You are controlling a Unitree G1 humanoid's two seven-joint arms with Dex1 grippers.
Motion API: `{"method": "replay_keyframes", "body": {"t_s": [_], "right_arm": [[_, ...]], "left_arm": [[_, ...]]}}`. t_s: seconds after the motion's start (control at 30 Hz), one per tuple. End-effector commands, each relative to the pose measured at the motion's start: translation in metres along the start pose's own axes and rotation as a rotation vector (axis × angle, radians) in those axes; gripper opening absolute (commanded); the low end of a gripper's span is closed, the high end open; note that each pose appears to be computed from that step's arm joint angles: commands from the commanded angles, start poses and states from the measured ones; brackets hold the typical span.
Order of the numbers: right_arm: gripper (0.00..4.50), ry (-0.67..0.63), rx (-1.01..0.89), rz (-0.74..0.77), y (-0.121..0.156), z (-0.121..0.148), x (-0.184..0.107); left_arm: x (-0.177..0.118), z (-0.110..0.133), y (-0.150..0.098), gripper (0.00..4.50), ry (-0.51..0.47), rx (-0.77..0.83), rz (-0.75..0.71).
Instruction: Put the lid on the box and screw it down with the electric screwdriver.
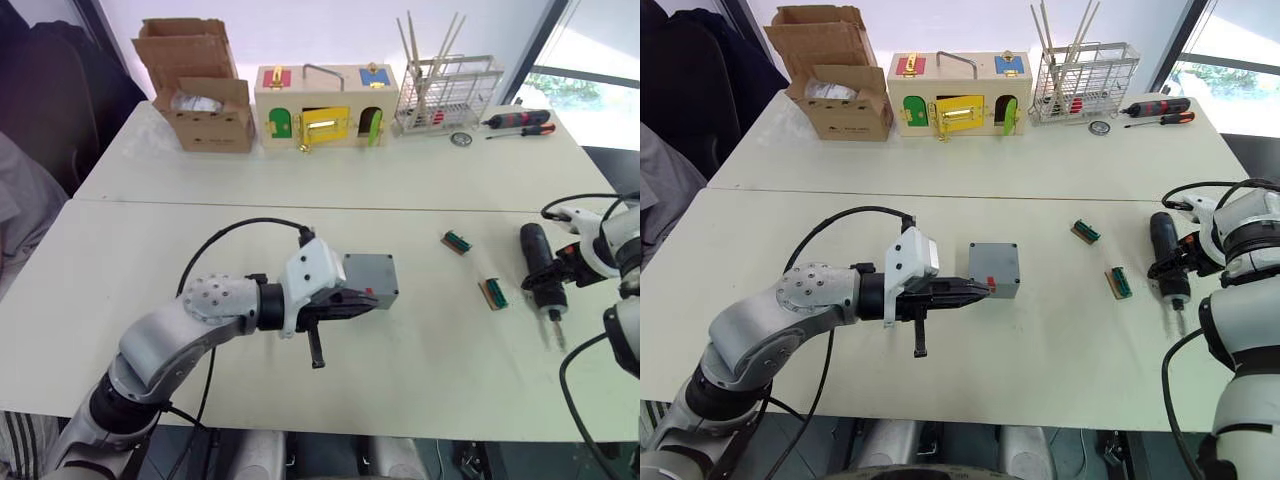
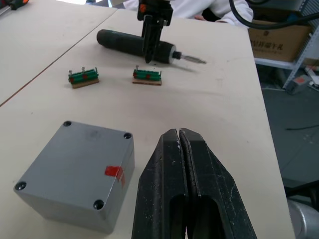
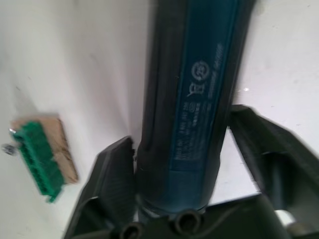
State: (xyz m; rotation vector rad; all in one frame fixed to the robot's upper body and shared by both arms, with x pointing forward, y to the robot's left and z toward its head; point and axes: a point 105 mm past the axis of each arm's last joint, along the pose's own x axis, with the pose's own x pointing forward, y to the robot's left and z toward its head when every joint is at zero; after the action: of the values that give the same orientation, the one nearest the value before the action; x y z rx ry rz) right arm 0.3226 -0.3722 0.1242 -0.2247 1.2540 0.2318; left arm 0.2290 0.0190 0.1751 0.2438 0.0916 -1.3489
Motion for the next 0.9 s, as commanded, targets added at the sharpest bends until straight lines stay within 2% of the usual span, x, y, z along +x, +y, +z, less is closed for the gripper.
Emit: {"method": "replay_keyframes", "body": {"t_s": [0.03,0.17,0.23,0.33,0.43,0.57,0.63,0.7,0.8,0.87,0.9], "right_arm": [[2.03,0.058,-0.002,-0.024,-0.006,-0.013,0.002],[1.96,0.077,-0.009,-0.015,-0.006,-0.018,0.006],[1.96,0.044,-0.001,-0.044,-0.009,-0.014,0.006],[1.96,-0.121,-0.005,-0.073,-0.013,0.012,-0.011],[1.96,-0.314,-0.02,-0.073,-0.015,0.04,-0.041],[1.96,-0.628,-0.002,-0.097,-0.02,0.074,-0.101],[1.96,-0.768,-0.013,-0.062,-0.011,0.088,-0.124],[1.96,-1.071,-0.138,0.043,0.024,0.112,-0.152],[1.96,-1.492,-0.168,0.163,0.073,0.112,-0.184],[1.96,-1.64,-0.149,0.172,0.1,0.105,-0.183],[1.96,-1.652,-0.123,0.19,0.113,0.102,-0.175]], "left_arm": [[-0.003,0.009,-0.003,0.0,-0.029,0.037,0.016],[-0.001,0.009,-0.002,0.0,-0.035,0.029,0.024],[-0.001,0.008,0.0,0.0,-0.035,0.026,0.026],[-0.002,0.006,0.005,0.0,-0.03,0.021,0.026],[-0.003,0.006,0.012,0.0,-0.033,0.017,0.023],[-0.01,0.005,0.03,0.0,-0.045,-0.009,0.053],[-0.016,0.004,0.042,0.0,-0.049,-0.023,0.079],[-0.02,0.003,0.053,0.0,-0.057,-0.038,0.102],[-0.021,0.002,0.062,0.0,-0.065,-0.055,0.118],[-0.024,0.001,0.066,0.0,-0.062,-0.059,0.126],[-0.026,0.0,0.069,0.0,-0.06,-0.061,0.129]]}}
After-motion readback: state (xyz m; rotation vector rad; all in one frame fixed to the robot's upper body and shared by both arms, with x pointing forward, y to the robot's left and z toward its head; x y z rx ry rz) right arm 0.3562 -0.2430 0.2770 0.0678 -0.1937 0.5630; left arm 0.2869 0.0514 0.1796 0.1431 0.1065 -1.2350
